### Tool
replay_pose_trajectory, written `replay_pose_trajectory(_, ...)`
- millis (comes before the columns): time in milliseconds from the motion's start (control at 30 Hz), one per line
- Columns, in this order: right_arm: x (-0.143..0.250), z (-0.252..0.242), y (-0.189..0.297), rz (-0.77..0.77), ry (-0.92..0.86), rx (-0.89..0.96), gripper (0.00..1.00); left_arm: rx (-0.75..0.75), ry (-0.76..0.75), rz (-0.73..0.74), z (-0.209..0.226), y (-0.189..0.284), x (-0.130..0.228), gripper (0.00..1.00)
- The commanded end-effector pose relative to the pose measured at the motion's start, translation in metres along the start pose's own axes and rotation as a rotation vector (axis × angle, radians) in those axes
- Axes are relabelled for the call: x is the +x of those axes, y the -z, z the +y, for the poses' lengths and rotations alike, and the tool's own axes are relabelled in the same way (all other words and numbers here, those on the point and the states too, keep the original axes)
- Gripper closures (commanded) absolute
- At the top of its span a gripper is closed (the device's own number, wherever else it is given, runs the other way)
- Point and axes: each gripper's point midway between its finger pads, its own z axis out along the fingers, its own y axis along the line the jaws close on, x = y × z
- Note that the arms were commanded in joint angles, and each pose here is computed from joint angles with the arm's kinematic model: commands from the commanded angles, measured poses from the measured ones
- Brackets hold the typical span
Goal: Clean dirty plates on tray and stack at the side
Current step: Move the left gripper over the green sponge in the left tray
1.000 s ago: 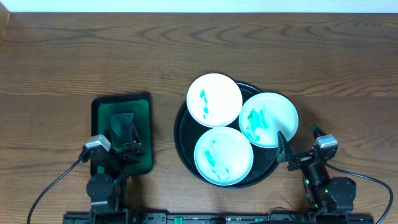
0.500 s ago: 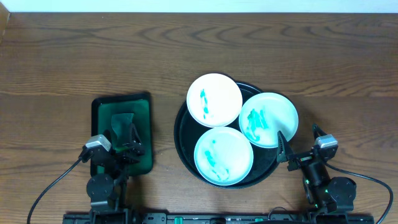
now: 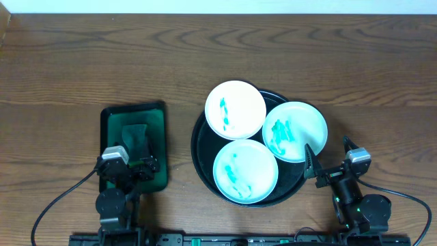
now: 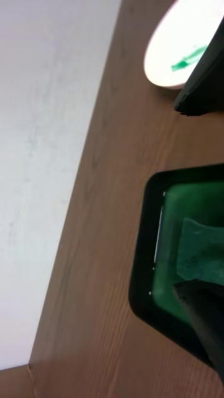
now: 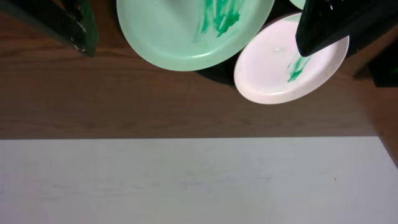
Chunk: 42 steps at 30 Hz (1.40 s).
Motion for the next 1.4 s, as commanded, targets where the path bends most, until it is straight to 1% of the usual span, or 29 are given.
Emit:
replay_pose_trajectory(0, 0.002, 0.003, 0.0, 0.005, 0.004, -0.011, 0.01, -0.01, -0.052, 0.065, 0.004, -0.002, 0.02, 0.15)
replay_pose_trajectory(200, 0.002, 0.003, 0.0, 0.005, 0.004, -0.011, 0.01, -0.023, -0.046, 0.124, 0.006, -0.002, 0.029, 0.15)
replay_pose_trajectory(367, 0.002, 0.003, 0.0, 0.005, 0.004, -0.011, 0.01, -0.045, -0.042, 0.234, 0.01, -0.001, 0.046, 0.15)
replay_pose_trajectory(467, 0.002, 0.003, 0.0, 0.005, 0.004, -0.011, 0.01, -0.055, -0.04, 0.286, 0.011, 0.0, 0.05, 0.15)
replay_pose_trajectory(733, 0.002, 0.003, 0.0, 0.005, 0.004, -0.011, 0.01, -0.063, -0.034, 0.363, 0.004, -0.004, 0.026, 0.15)
replay_pose_trajectory(867, 0.002, 0.003, 0.0, 0.005, 0.004, -0.011, 0.01, -0.081, 0.02, 0.418, 0.0, -0.006, 0.015, 0.15)
replay_pose_trajectory(967, 0.002, 0.003, 0.0, 0.005, 0.004, -0.011, 0.01, -0.076, 0.045, 0.489, -0.005, -0.004, 0.01, 0.15)
replay_pose_trajectory(1167, 0.002, 0.003, 0.0, 0.005, 0.004, -0.011, 0.01, -0.117, 0.054, 0.658, -0.006, 0.008, 0.007, 0.15)
replay_pose_trajectory(1367, 0.002, 0.003, 0.0, 0.005, 0.004, -0.011, 0.01, -0.126, 0.071, 0.777, -0.012, 0.017, -0.001, 0.15)
